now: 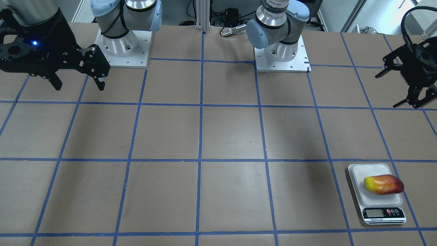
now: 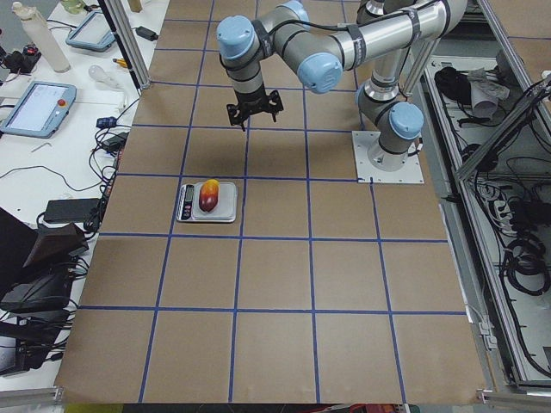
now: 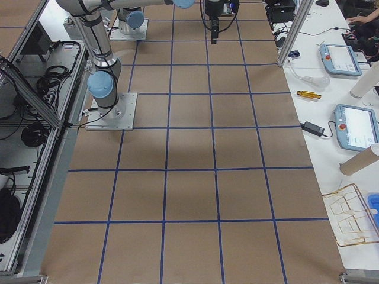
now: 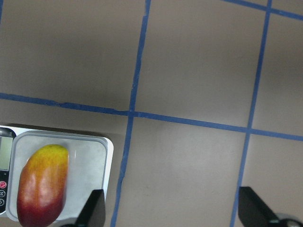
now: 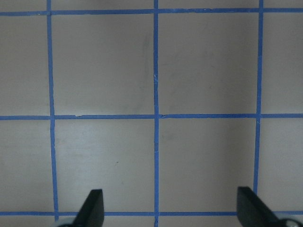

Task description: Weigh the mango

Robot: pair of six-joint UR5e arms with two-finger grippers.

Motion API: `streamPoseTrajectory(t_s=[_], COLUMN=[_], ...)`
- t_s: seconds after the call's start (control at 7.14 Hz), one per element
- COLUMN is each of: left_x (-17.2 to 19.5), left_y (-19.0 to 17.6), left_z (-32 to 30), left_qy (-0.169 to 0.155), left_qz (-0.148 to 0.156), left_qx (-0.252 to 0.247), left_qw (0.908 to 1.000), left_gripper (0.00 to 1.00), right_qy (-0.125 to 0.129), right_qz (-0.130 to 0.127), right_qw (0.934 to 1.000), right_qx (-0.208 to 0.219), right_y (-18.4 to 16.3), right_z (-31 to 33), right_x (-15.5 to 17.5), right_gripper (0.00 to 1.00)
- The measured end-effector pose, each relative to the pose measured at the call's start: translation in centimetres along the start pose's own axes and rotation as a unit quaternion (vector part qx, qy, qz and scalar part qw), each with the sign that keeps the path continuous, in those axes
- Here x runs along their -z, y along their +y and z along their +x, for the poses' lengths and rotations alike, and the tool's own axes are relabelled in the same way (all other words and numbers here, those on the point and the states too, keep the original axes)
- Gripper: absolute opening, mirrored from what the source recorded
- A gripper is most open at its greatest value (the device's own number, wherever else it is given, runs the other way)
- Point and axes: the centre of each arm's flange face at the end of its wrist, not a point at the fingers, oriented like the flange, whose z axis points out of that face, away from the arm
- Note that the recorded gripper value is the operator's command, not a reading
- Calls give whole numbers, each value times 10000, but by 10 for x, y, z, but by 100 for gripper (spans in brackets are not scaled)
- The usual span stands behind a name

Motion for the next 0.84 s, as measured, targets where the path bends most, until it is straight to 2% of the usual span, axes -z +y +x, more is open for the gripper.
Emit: streamPoseTrajectory(t_s=[0.42, 0.7, 0.84], left_x=[7, 5, 3], left_y=[-25, -72, -102], left_z=[40, 52, 58], left_qy=[-114, -179, -246], left_qz=[-10, -74, -91], left_qx=[1243, 1955, 2370], left_qw=[9922, 9805, 9712], left_gripper=[100, 100, 100], right_qy=[4, 0, -1], right_qz=[-1, 4, 4], right_qw=[10000, 10000, 10000], right_qx=[2, 3, 2], right_y=[0, 0, 0], right_z=[0, 0, 0], right_x=[0, 0, 0], right_gripper=[100, 100, 100])
